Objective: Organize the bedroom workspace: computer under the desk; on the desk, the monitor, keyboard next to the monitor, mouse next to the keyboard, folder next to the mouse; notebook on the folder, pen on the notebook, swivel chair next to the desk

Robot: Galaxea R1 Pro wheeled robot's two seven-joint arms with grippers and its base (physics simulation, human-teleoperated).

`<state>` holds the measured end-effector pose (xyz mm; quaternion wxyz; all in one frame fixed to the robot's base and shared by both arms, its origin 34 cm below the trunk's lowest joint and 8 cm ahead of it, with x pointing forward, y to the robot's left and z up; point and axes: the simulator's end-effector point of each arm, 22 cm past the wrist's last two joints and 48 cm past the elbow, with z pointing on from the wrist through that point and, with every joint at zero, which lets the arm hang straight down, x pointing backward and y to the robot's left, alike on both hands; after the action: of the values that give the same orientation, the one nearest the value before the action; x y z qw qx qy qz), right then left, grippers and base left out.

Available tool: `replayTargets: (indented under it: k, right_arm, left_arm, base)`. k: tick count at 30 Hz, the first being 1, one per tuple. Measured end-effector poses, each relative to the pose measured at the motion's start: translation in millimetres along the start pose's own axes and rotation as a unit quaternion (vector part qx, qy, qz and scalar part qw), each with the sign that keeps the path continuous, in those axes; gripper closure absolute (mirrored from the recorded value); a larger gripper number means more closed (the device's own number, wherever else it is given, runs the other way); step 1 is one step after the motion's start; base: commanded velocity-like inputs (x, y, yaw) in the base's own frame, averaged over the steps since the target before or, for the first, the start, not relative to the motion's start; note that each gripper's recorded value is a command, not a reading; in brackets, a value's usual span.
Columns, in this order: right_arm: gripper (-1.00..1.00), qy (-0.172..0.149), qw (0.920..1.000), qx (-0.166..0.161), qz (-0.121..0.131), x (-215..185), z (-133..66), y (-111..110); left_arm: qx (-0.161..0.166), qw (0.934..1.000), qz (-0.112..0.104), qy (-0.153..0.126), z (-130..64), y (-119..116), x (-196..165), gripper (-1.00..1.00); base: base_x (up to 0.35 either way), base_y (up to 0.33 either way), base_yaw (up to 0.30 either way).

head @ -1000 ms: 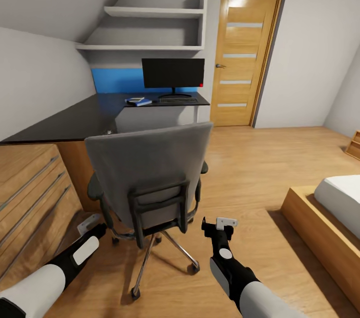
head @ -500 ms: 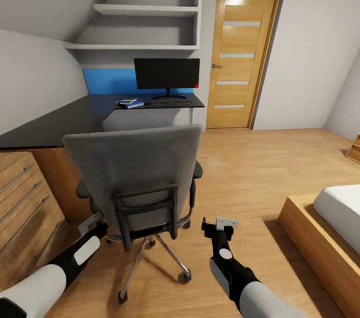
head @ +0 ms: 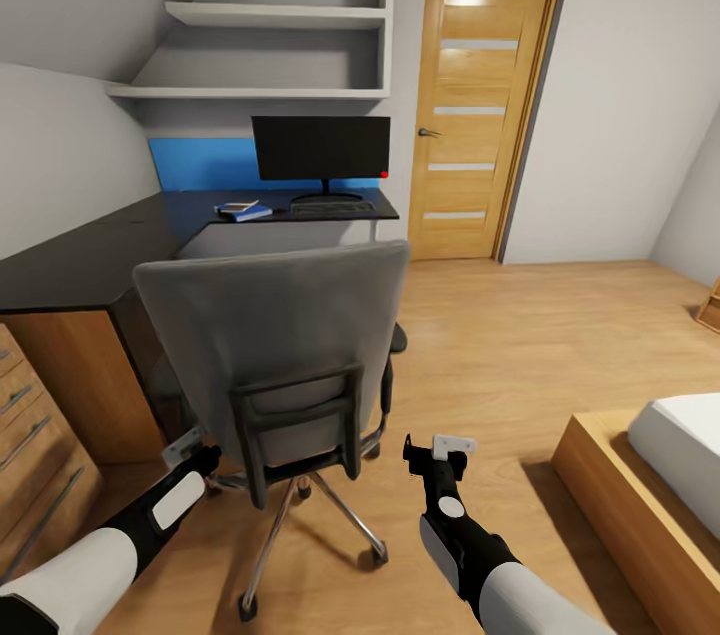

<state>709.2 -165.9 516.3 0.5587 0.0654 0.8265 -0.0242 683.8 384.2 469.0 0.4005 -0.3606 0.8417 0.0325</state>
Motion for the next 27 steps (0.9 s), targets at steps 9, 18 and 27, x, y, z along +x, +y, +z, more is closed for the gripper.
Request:
replayTargets:
  k: [9,18,27]
  right_arm:
    - [-1.0,0.0,1.0,0.0,-0.001,0,0.0,0]
    - [-1.0,0.0,1.0,0.0,-0.001,0,0.0,0]
    - [-1.0,0.0,1.0,0.0,-0.001,1,0.5,0]
  left_arm:
    - [-0.003,1.0,0.0,0.004,-0.4,0,5,-1.0]
    - [0.009,0.9997,0.022,0.001,-2.3,-9,8,-1.0]
    - [0.016,0.9991,0.04,0.001,-2.7,-14,11,-1.0]
  base:
    - [0.281,-0.138,0.0]
    - [0.311,-0.016,0.0]
    - [-0.111,0.0,0.0]
